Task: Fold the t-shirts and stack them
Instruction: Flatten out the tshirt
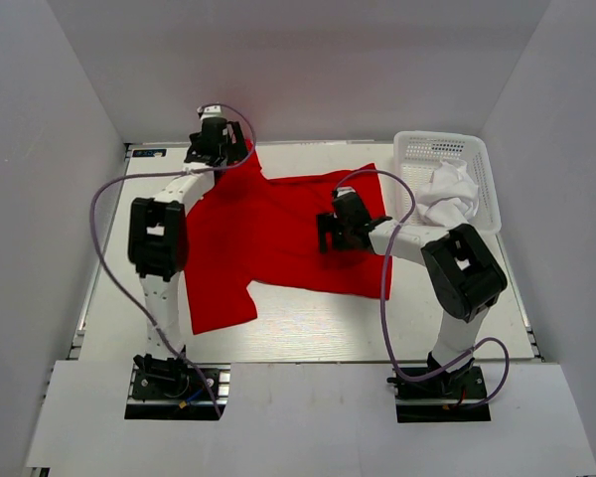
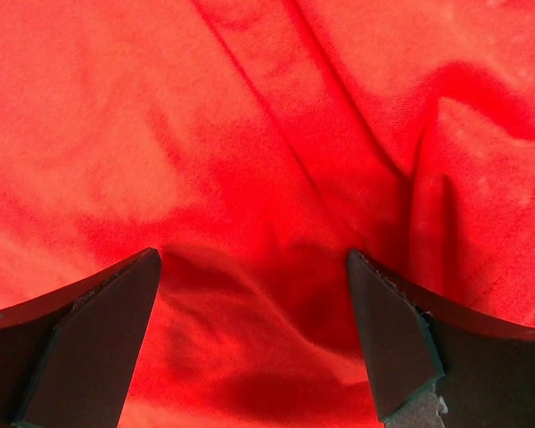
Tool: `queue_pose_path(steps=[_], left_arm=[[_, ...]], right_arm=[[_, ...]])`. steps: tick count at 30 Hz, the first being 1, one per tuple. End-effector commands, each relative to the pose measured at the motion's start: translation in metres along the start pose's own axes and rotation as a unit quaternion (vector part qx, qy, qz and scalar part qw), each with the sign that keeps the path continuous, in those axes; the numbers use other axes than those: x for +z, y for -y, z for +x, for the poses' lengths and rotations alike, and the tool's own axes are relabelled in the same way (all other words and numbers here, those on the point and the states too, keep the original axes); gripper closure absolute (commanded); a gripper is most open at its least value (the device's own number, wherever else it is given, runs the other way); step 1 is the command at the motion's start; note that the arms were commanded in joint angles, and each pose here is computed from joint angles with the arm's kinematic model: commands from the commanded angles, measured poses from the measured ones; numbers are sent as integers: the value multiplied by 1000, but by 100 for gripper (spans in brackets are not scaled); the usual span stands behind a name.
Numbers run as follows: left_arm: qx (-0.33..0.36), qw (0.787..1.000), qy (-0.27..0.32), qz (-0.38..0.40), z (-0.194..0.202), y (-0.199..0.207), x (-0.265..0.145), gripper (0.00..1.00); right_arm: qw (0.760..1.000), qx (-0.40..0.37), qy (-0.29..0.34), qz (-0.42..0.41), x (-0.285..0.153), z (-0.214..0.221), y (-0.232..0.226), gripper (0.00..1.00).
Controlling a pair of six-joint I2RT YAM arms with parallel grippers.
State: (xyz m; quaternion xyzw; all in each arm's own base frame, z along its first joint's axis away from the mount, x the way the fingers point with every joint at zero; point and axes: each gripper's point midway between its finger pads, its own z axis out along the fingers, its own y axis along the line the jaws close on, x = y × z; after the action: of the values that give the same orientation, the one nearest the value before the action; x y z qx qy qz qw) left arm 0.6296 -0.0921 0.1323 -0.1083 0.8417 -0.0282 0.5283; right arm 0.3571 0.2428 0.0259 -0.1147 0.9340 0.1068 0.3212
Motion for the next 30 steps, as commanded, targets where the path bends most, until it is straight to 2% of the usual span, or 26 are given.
queue_pose_path(steps=[1, 4, 6, 7, 8, 13, 17, 20, 24, 27, 28, 30], left_arm=[[-39, 999, 24, -4, -35, -11, -74, 0], [-62, 998, -26, -5, 14, -24, -101, 0], [-66, 994, -81, -16, 62, -37, -114, 0], [-75, 993, -87, -20, 68, -40, -123, 0], [-89, 988, -121, -19, 98, -44, -131, 0], [-118, 976, -182, -26, 158, -56, -155, 0], [-136, 955, -241, -104, 198, -82, -177, 0], [-136, 929, -287, -187, 230, -112, -204, 0], [-144, 874, -364, -289, 274, -150, -266, 0], [-155, 846, -379, -342, 288, -169, -312, 0], [-158, 840, -382, -350, 293, -173, -325, 0], [-173, 848, -370, -337, 287, -169, -335, 0]], right_arm=[[1000, 5, 8, -25, -13, -4, -9, 10], [999, 13, 1, -47, -17, -2, -17, 10], [998, 17, -2, -58, -18, 3, -22, 10], [998, 20, -2, -57, -20, 10, -21, 10], [998, 18, -2, -55, -21, 13, -20, 10], [999, 6, -8, -32, -27, 33, -20, 10], [999, -8, -20, -36, -31, 56, -28, 10], [999, -19, -18, -35, -35, 60, -32, 10], [998, -36, -13, -48, -43, 66, -42, 10], [996, -53, 0, -69, -61, 65, -50, 10], [995, -57, 4, -81, -66, 63, -53, 10], [991, -73, 38, -110, -86, 53, -60, 10]])
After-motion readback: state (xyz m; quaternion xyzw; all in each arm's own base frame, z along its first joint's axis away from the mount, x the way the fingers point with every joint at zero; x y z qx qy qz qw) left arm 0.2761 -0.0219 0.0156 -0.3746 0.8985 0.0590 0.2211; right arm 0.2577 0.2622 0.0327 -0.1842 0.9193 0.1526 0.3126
